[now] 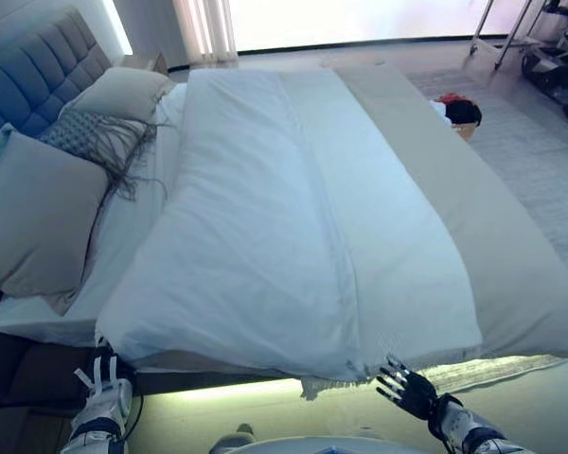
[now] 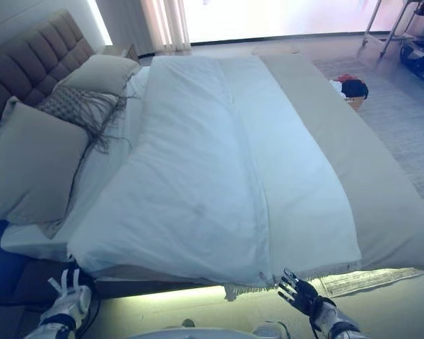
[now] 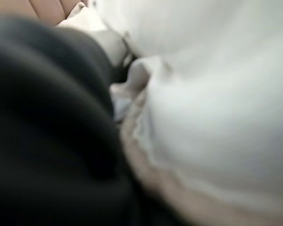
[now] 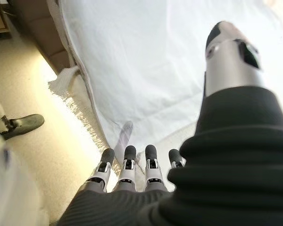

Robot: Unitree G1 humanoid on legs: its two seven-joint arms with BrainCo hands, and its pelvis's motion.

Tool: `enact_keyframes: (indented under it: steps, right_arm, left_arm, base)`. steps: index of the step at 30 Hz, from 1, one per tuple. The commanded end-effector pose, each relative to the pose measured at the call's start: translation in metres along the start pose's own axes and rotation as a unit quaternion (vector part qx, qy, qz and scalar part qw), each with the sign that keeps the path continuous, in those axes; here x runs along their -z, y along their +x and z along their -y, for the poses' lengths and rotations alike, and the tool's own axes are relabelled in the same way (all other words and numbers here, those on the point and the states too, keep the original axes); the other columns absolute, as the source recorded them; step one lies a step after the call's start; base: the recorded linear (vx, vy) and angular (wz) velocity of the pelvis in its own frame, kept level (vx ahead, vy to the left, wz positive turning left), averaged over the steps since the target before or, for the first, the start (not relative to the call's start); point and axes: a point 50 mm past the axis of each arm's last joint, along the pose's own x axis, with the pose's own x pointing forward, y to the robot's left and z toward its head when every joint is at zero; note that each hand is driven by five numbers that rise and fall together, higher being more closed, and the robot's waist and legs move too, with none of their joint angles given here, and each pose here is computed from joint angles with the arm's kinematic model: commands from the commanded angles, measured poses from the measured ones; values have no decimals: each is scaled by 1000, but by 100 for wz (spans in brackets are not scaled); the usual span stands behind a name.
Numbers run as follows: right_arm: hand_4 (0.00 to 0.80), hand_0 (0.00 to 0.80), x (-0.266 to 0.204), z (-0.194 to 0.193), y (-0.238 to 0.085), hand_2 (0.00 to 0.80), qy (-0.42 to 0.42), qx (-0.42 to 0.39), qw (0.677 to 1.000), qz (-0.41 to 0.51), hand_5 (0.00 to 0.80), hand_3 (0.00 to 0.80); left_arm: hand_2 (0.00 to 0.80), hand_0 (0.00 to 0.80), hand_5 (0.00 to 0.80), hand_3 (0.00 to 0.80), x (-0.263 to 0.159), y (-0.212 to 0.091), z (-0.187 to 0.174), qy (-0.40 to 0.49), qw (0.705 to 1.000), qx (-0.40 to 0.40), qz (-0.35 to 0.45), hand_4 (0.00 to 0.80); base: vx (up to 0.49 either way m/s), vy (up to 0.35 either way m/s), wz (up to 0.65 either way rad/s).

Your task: Make the bed neatly

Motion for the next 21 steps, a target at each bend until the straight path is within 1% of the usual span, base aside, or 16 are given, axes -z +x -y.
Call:
enact_keyframes:
  steps: [1, 4, 7, 11, 13, 17, 21]
  right_arm:
    - [0, 0, -52, -17, 3, 0, -3, -43, 995, 89, 0, 0]
    - [0, 0, -72, -21, 1, 0, -18, -44, 993, 105, 0, 0]
    - [0, 0, -89, -23, -3, 0, -34, -48, 992, 112, 0, 0]
    - [0, 0, -84, -15, -5, 0, -29, -25, 994, 104, 0, 0]
    - [0, 0, -78, -2, -11, 0, -4, -14, 994, 108, 0, 0]
    - [0, 0, -64, 20, -20, 0, 25, 12, 994, 109, 0, 0]
    - [0, 0, -57, 32, -26, 0, 48, 32, 993, 107, 0, 0]
  left_arm:
    - [800, 800, 800, 800, -131, -16, 64, -2, 953, 99, 288, 800]
    - [800, 800, 800, 800, -128, -10, 72, 4, 956, 86, 281, 800]
    - [800, 800, 800, 800, -128, -11, 72, 13, 954, 75, 288, 800]
    - [800, 800, 800, 800, -134, -15, 71, 14, 952, 69, 299, 800]
    - [800, 800, 800, 800, -129, -13, 68, 17, 953, 68, 293, 800]
    - [800, 800, 800, 800, -120, -13, 54, 16, 955, 55, 292, 800]
    - [800, 800, 800, 800, -112, -14, 41, 19, 958, 42, 283, 800]
  base:
    - [-280, -49, 53]
    - [-291, -47, 28]
    - [-303, -30, -10]
    - [-314, -14, -23]
    - [-317, 57, 21]
    - [-185, 183, 33]
    - [-68, 286, -35]
